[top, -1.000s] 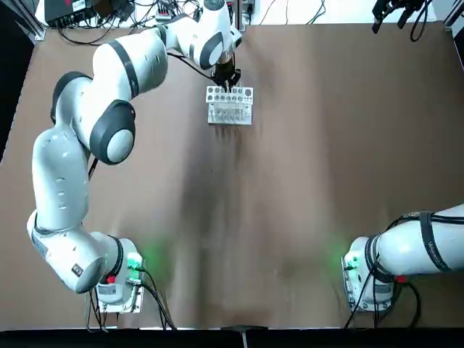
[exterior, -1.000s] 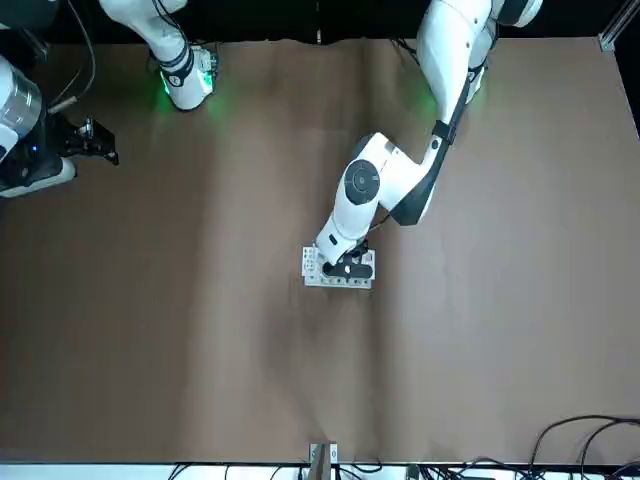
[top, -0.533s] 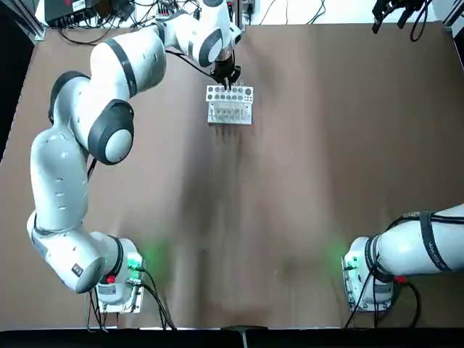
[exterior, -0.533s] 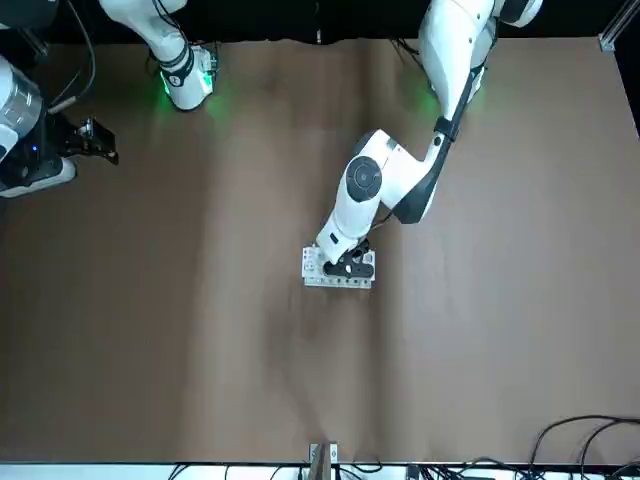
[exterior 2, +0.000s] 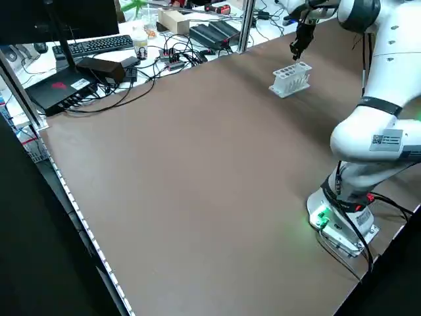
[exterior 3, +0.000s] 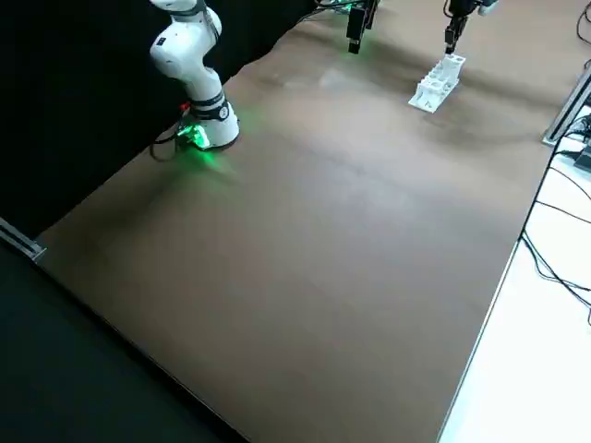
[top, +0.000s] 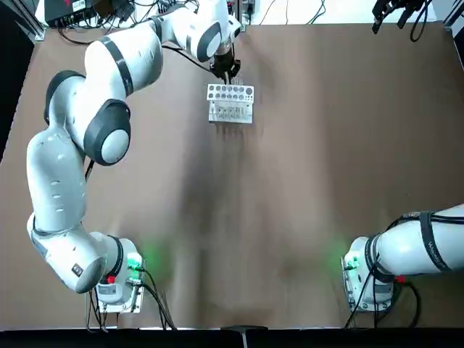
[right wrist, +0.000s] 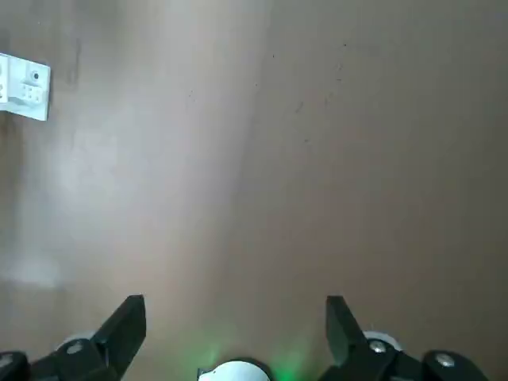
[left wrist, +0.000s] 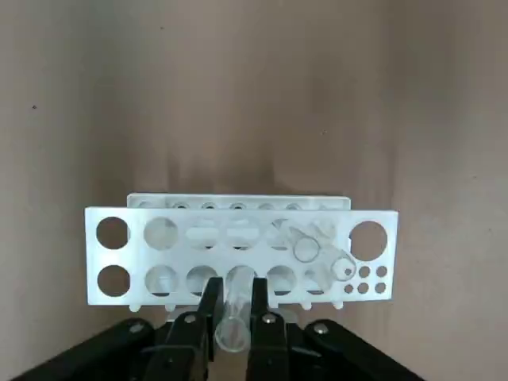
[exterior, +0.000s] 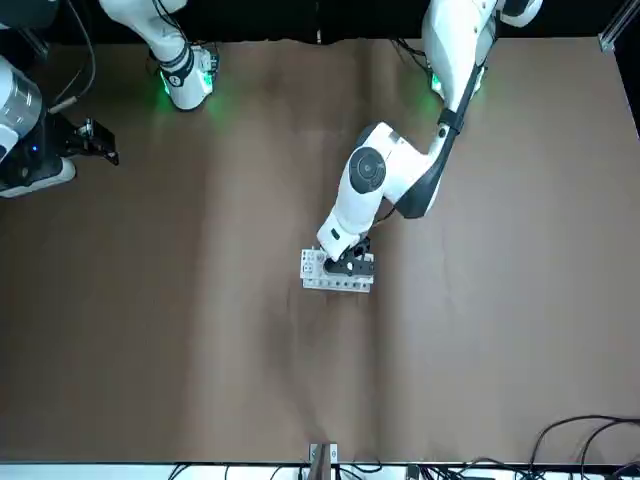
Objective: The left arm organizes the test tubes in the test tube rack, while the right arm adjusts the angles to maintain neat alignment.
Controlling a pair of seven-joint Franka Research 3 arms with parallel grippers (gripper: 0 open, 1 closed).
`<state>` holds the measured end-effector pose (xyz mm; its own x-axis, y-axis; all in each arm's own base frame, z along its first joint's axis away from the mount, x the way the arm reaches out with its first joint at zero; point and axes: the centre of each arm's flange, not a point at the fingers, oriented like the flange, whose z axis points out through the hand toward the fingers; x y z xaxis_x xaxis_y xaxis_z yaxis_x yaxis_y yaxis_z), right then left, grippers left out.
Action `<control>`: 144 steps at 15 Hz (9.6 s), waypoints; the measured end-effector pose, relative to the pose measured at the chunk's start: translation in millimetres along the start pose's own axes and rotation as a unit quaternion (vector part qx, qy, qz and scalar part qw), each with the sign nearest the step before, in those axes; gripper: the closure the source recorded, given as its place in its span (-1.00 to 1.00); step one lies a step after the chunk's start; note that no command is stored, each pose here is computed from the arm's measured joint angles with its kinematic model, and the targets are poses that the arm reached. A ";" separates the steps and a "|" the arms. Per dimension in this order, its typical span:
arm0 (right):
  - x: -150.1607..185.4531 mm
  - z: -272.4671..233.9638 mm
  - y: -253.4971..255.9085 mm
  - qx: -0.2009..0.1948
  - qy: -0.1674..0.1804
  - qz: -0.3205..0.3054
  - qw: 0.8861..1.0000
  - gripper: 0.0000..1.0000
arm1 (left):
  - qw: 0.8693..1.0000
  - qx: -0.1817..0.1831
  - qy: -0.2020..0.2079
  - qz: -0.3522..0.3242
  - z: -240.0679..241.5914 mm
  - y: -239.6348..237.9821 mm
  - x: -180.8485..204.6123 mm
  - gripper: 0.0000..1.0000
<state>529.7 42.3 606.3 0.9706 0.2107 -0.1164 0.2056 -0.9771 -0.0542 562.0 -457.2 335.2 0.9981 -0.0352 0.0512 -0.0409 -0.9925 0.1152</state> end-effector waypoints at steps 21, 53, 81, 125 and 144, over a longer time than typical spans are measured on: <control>-0.3 0.2 -0.1 0.000 -0.001 0.000 1.000 -1.00 | 1.000 -0.002 0.015 -0.021 -57.9 -7.6 3.6 0.63; -2.1 3.5 -13.4 0.001 -0.018 -0.012 1.000 -1.00 | 0.998 -0.004 0.041 -0.038 -48.9 -4.4 13.6 0.61; -3.0 4.1 -13.2 0.002 -0.022 -0.012 1.000 -1.00 | 0.999 0.013 0.030 -0.027 -16.2 1.4 7.7 0.37; 109.3 166.9 -401.2 0.108 0.076 0.163 0.978 0.98 | 0.994 0.050 -0.064 0.074 -324.3 -383.6 15.7 -1.00; 157.3 297.9 -492.7 0.186 0.197 0.199 0.942 0.98 | 0.994 0.050 -0.062 0.070 -326.0 -385.9 15.4 -1.00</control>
<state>543.8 565.4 319.3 0.9477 -0.2681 0.1733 -0.1704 -0.8838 -0.4358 577.9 -36.6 614.9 0.9814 -0.1810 -0.0637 -0.1804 -0.9835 0.0151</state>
